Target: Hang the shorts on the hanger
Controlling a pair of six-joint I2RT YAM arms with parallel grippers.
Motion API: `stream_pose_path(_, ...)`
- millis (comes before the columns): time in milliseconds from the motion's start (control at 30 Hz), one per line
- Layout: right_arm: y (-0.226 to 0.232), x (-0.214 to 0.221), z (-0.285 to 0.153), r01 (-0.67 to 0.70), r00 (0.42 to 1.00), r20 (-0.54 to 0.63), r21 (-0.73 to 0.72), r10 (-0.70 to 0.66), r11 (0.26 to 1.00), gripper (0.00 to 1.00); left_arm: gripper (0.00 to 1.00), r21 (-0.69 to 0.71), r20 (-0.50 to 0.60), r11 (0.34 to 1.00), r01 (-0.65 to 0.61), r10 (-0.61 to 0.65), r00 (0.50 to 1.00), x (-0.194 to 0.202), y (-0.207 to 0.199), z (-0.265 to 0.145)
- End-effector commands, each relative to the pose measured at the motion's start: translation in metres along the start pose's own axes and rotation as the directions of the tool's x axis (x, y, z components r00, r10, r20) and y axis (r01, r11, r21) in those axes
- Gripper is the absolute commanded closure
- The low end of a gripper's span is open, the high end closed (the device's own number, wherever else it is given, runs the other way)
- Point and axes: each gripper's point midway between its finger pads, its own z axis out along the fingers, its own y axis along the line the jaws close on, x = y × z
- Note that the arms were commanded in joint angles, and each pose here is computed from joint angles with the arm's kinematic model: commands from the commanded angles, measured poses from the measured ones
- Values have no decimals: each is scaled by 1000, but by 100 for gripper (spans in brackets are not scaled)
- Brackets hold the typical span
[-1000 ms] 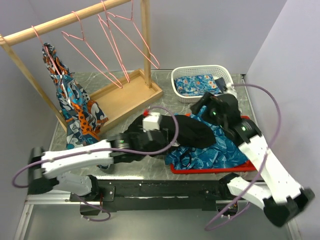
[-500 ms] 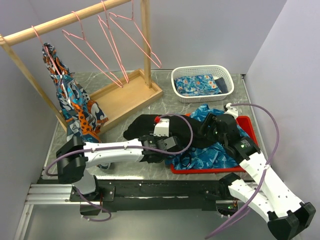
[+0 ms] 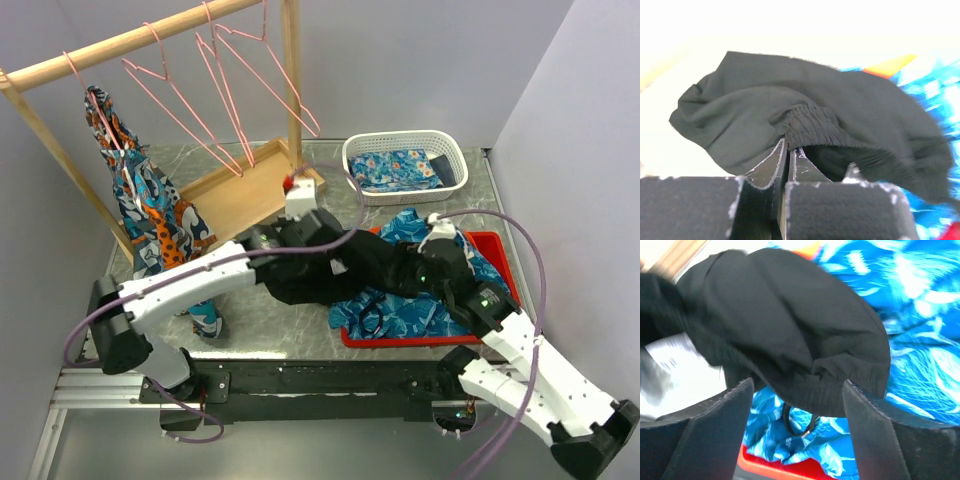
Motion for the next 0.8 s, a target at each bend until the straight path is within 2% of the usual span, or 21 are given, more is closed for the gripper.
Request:
stream_pose_path(0, 34, -15, -19, 122, 990, 86, -91, -114, 988, 18, 99, 105, 30, 993, -48, 45, 999, -51, -8, -26)
stream_pose_path(67, 39, -11, -18, 159, 985, 84, -92, -151, 983, 13, 99, 122, 13, 991, -56, 55, 998, -56, -9, -26)
stream_pose_path(233, 43, -10, -4, 173, 983, 64, -44, -170, 984, 9, 99, 152, 21, 985, -82, 80, 997, -72, -17, -34)
stream_pose_path(400, 69, -3, -2, 213, 976, 55, -84, -209, 973, 9, 99, 160, 28, 982, -98, 95, 995, -80, -17, -41)
stream_pose_path(600, 73, 0, -8, 191, 979, 89, -82, -184, 978, 8, 99, 166, 33, 981, -103, 99, 995, -84, -18, -43)
stream_pose_path(767, 84, 2, -20, 178, 979, 125, -134, -161, 975, 8, 99, 175, 35, 979, -102, 98, 995, -87, -18, -47)
